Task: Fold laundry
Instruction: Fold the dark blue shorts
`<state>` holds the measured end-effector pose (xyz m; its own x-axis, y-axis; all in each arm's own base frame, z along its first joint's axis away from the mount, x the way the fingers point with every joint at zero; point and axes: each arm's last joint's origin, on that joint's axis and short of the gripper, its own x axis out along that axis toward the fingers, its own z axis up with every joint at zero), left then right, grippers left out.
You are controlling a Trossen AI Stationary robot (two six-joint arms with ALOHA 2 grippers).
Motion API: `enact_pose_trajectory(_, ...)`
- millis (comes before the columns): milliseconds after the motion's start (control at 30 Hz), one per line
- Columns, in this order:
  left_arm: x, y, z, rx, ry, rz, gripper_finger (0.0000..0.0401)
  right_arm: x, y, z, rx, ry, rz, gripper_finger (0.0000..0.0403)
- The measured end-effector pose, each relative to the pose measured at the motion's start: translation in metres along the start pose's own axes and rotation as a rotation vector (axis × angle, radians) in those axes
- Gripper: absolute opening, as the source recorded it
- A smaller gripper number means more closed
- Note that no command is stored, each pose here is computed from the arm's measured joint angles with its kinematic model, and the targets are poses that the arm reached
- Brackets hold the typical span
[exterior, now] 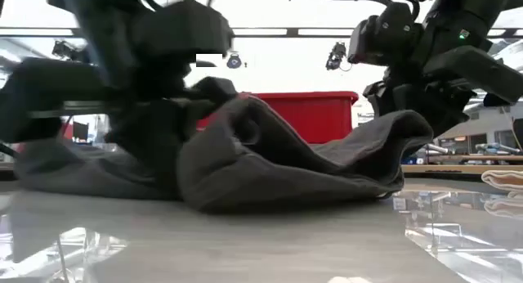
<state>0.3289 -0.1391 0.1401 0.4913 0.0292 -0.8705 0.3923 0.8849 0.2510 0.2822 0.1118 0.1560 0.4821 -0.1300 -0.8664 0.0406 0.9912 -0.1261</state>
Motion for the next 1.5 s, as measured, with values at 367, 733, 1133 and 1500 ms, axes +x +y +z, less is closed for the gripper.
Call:
enact_pose_trajectory(367,-0.071,0.065,0.005,-0.140,-0.169,-0.062,0.0015,-0.040,-0.039,-0.037,0.173,-0.120,-0.051,0.0186)
enact_pose_trajectory(733,-0.096,0.132,-0.013,-0.579,-0.306,-0.291,0.0015,-0.025,-0.039,-0.059,0.343,-0.431,0.064,0.0186)
enact_pose_trajectory(1133,-0.194,0.170,-0.018,-0.707,-0.623,-0.195,0.0015,-0.058,-0.046,-0.065,0.405,-0.542,-0.027,0.0190)
enact_pose_trajectory(1500,-0.244,0.180,-0.008,-0.712,-0.672,-0.203,0.0014,-0.055,-0.071,-0.051,0.561,-0.947,-0.104,0.0299)
